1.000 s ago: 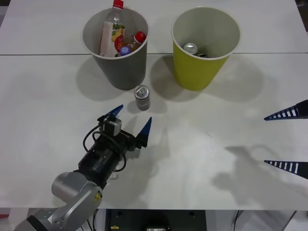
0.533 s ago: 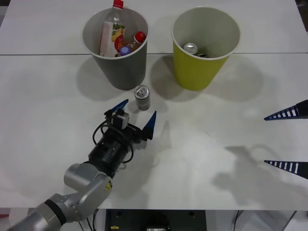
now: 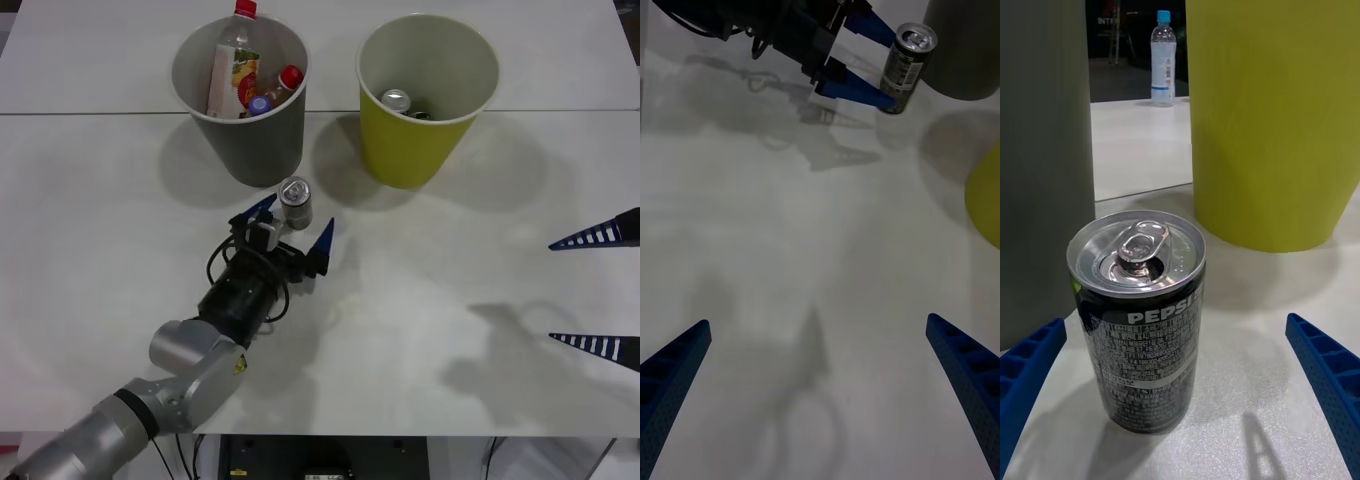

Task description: Put the can into the green bin and the plastic bottle into the gray bin

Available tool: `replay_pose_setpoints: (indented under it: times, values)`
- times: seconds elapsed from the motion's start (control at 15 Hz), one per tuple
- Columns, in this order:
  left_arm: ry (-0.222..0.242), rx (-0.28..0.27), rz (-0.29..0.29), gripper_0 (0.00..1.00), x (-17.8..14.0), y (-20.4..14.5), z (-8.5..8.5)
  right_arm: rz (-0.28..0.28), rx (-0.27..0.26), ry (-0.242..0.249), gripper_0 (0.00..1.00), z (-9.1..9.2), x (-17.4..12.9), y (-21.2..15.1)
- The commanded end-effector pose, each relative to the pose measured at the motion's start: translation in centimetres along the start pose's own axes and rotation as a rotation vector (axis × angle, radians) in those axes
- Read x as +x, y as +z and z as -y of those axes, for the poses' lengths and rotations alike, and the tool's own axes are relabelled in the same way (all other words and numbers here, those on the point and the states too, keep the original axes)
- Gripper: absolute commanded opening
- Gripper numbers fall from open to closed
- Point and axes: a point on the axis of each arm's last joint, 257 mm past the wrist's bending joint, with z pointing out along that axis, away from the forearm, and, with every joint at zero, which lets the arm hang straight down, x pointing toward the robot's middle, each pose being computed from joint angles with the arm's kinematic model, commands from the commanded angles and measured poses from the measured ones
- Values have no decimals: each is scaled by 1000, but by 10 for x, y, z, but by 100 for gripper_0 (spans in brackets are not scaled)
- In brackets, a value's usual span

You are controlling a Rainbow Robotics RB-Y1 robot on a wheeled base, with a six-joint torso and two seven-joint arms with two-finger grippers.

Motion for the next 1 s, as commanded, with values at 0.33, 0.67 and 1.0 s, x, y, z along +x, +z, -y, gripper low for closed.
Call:
replay_pose_setpoints:
  times: [0.33, 0.67, 1.0]
  values:
    - [11, 0, 0, 100, -5, 20, -2, 0, 0, 0, 100, 0, 0, 0]
    - [11, 0, -4, 100, -4, 24, -1, 0, 0, 0, 100, 0, 0, 0]
    - [16, 0, -3, 0, -5, 24, -1, 0, 0, 0, 100, 0, 0, 0]
